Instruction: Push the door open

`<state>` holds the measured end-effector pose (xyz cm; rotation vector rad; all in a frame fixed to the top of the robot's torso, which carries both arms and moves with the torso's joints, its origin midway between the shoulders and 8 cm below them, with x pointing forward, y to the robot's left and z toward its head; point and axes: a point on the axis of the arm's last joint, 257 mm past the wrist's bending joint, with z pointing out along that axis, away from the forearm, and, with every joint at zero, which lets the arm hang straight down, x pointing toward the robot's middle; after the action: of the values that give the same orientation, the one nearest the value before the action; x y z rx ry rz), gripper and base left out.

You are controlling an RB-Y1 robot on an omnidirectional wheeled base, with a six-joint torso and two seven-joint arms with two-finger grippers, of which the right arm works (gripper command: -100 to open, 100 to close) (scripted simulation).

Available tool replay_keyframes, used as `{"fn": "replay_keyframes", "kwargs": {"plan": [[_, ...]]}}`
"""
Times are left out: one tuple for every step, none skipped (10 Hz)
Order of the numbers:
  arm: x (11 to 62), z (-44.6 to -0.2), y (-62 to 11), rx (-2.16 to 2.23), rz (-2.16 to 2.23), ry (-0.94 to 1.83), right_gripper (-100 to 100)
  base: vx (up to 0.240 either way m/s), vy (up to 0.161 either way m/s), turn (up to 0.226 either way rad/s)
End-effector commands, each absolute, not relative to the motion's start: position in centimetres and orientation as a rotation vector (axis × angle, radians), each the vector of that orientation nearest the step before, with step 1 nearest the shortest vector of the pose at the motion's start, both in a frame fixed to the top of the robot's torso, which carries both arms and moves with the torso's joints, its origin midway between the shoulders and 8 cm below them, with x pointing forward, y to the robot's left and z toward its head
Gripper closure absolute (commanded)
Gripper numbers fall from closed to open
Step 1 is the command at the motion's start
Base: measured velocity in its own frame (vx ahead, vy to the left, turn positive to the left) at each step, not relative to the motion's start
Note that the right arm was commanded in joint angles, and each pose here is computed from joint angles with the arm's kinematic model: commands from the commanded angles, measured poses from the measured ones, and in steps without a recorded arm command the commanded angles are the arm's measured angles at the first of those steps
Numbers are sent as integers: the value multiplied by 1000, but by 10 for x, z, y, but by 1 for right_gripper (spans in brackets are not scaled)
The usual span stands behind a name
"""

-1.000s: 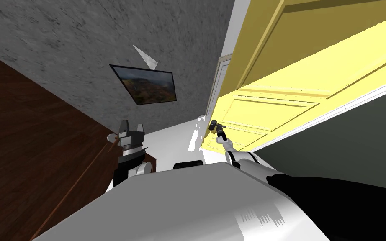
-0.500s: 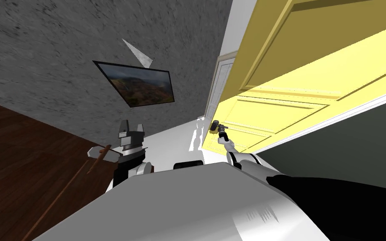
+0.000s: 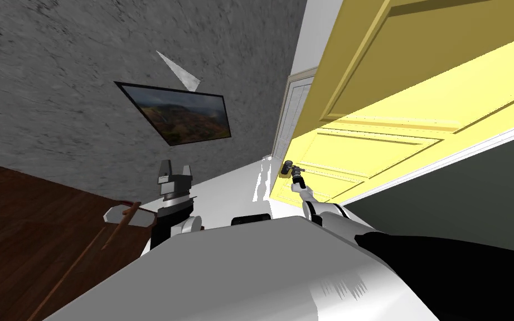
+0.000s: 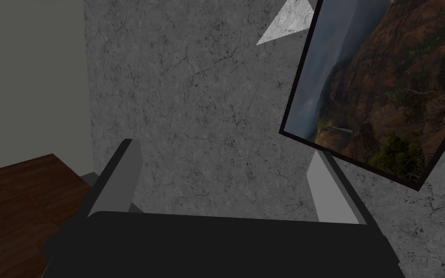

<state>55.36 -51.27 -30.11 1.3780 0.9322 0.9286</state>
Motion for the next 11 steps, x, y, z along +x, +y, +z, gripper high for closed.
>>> {"fn": "replay_keyframes", "kwargs": {"plan": [[546,-296,-530,1378,907,911,100,176,105,-91],[544,-296,-535,1381,901,904,100,191,65,-102],[541,-295,-540,1383,895,897,100,204,58,-99],[539,-295,-544,1385,889,891,100,189,57,-80],[537,-295,-548,1387,884,885,100,196,40,-80],[537,-295,-548,1387,884,885,100,132,30,-27],[537,-295,-548,1387,884,885,100,47,9,5],[533,-294,-555,1390,874,875,100,107,44,-53],[531,-294,-558,1392,870,871,100,165,95,-94],[529,-293,-561,1393,866,866,100,184,88,-94],[527,-293,-565,1394,861,862,100,180,76,-90]]}}
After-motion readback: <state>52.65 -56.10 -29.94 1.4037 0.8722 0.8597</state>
